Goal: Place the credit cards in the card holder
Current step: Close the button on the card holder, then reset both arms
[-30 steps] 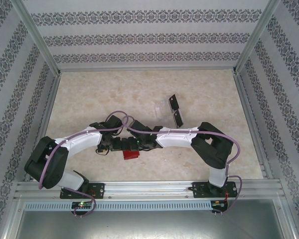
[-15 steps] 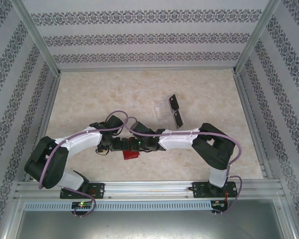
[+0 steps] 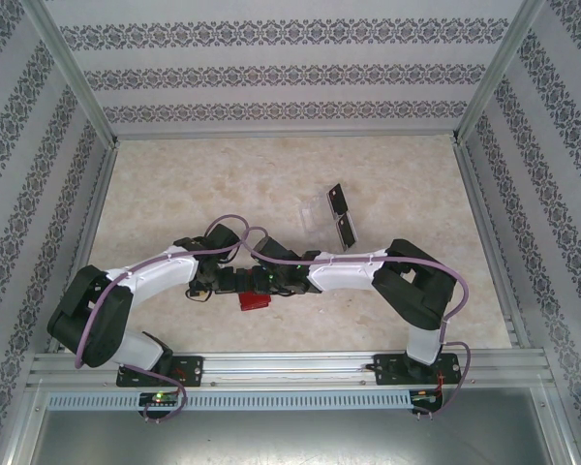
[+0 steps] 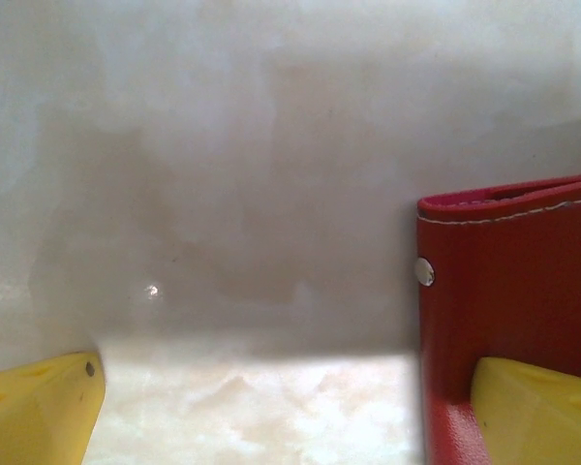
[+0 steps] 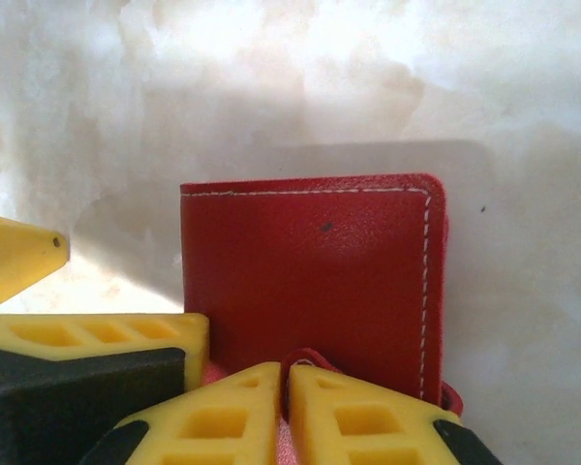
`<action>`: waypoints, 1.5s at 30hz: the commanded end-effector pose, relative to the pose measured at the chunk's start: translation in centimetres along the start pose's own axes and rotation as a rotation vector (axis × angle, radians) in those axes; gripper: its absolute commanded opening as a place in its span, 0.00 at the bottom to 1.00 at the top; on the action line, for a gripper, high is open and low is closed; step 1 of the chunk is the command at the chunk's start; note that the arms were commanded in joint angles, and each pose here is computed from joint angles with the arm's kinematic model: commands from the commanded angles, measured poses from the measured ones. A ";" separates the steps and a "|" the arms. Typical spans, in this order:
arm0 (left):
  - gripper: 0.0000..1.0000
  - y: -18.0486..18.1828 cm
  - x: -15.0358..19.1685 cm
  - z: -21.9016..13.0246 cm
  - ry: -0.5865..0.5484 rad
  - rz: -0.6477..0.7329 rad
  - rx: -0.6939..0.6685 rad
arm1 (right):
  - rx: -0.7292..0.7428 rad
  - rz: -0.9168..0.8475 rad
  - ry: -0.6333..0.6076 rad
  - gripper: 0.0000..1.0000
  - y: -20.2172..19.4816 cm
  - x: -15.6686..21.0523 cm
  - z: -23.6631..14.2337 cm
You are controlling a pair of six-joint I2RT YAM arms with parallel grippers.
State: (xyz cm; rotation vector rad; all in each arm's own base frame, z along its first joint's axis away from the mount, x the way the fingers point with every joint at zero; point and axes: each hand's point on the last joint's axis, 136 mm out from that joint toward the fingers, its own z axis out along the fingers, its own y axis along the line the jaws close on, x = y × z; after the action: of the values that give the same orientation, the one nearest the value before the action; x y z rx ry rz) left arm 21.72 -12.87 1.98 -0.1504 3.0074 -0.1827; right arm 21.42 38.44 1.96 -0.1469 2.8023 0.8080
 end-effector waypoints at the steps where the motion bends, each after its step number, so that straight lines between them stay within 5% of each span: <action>1: 0.97 -2.0 0.3 -0.5 0.032 0.034 0.075 | 0.427 0.042 0.202 0.17 -12.5 7.2 1.9; 15: 0.98 -1.6 0.1 -0.5 0.015 0.021 0.055 | 0.281 -0.019 0.108 0.26 -6.5 3.0 -0.3; 22: 0.99 -1.7 -0.7 -1.2 -0.016 0.012 0.052 | 0.118 -0.115 -0.028 0.49 0.7 -1.8 -5.1; 27: 1.00 -2.1 -2.7 -2.7 -0.088 0.003 0.047 | 0.083 -0.128 -0.093 0.70 2.0 -3.2 -8.4; 35: 1.00 -0.7 -8.2 -9.1 -0.315 -0.040 0.027 | 0.115 -0.094 -0.289 0.98 -0.7 -6.8 -15.9; 45: 1.00 6.2 -15.0 -17.9 -0.800 -0.063 -0.117 | 0.428 0.043 -0.849 0.98 -13.1 -14.9 -31.5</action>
State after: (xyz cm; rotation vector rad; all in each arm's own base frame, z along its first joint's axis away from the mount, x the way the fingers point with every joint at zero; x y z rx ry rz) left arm 32.31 -5.33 19.23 -0.3281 2.3388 -0.1013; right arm 31.20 16.88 24.26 0.1909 2.1878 0.4239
